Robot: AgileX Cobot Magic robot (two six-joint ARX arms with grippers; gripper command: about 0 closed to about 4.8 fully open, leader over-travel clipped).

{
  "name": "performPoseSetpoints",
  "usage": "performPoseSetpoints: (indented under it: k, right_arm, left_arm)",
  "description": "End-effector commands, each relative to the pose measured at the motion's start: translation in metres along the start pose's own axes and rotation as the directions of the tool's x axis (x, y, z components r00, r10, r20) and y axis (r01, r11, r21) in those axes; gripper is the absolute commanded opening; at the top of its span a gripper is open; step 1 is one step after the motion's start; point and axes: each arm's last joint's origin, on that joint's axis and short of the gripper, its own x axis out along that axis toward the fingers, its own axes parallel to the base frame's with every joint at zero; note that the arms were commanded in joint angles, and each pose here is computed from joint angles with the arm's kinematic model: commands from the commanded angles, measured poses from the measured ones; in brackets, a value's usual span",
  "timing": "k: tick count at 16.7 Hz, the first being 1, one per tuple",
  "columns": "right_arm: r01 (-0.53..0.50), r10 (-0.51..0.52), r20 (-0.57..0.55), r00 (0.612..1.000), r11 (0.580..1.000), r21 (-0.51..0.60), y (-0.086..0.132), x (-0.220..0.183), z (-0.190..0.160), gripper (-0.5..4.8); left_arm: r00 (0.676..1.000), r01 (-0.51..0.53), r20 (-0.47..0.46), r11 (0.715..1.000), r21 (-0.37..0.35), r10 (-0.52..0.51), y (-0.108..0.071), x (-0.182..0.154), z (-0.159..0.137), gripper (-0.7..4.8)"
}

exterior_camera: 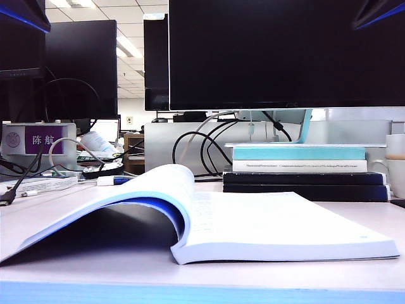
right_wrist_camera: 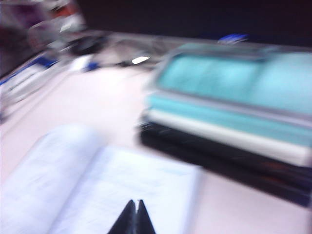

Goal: Close the book.

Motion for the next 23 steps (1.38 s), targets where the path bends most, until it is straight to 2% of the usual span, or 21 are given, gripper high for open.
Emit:
performPoseSetpoints:
  k: [1,4,7,10,11,14,15,16,20,22,23]
  right_arm:
    - [-0.111,0.111,-0.046,0.993,0.994,0.01,0.001,0.007,-0.002,-0.02]
    - [-0.157,0.163,-0.123,0.979,0.986,0.051,0.001,0.011,-0.009,-0.02]
    - [-0.283,0.292,-0.141,0.946,0.956,0.08,0.004,0.011,-0.011,-0.02]
    - [-0.326,0.342,-0.169,0.925,0.938,0.115,0.006,0.008,-0.01,-0.02]
    - [-0.339,0.357,-0.176,0.917,0.932,0.125,0.007,0.007,-0.008,-0.02]
    - [-0.37,0.387,-0.169,0.907,0.921,0.125,0.009,0.006,-0.005,-0.02]
    - [-0.369,0.387,-0.173,0.906,0.921,0.129,0.009,0.006,-0.006,-0.02]
    - [-0.369,0.387,-0.173,0.906,0.921,0.128,0.009,0.006,-0.006,-0.02]
    - [-0.368,0.386,-0.173,0.906,0.921,0.128,0.009,0.006,-0.006,-0.02]
    - [-0.368,0.386,-0.173,0.906,0.921,0.128,0.009,0.006,-0.006,-0.02]
    - [-0.369,0.387,-0.174,0.906,0.921,0.129,0.009,0.006,-0.006,-0.02]
  left_arm:
    - [0.997,0.037,-0.072,0.998,-0.041,-0.04,-0.005,0.004,-0.028,-0.05]
    - [0.98,0.097,-0.165,0.989,-0.109,-0.114,-0.012,0.005,-0.061,-0.05]
    - [0.97,0.168,-0.146,0.971,-0.17,-0.194,-0.026,0.0,-0.084,-0.05]
    - [0.986,0.097,-0.119,0.977,-0.189,-0.121,-0.037,-0.008,-0.098,-0.05]
    - [0.983,0.113,-0.124,0.976,-0.185,-0.137,-0.047,-0.01,-0.103,-0.05]
    - [0.965,0.113,-0.204,0.961,-0.25,-0.166,-0.07,0.007,-0.128,-0.05]
    - [0.951,0.166,-0.218,0.957,-0.238,-0.219,-0.084,0.007,-0.138,-0.05]
    - [0.943,0.196,-0.222,0.953,-0.232,-0.248,-0.09,0.004,-0.142,-0.05]
    - [0.931,0.254,-0.22,0.951,-0.177,-0.29,-0.106,-0.017,-0.15,-0.05]
    - [0.929,0.227,-0.249,0.954,-0.198,-0.273,-0.105,-0.019,-0.155,-0.05]
    - [0.924,0.173,-0.309,0.966,-0.193,-0.227,-0.101,-0.019,-0.162,-0.05]
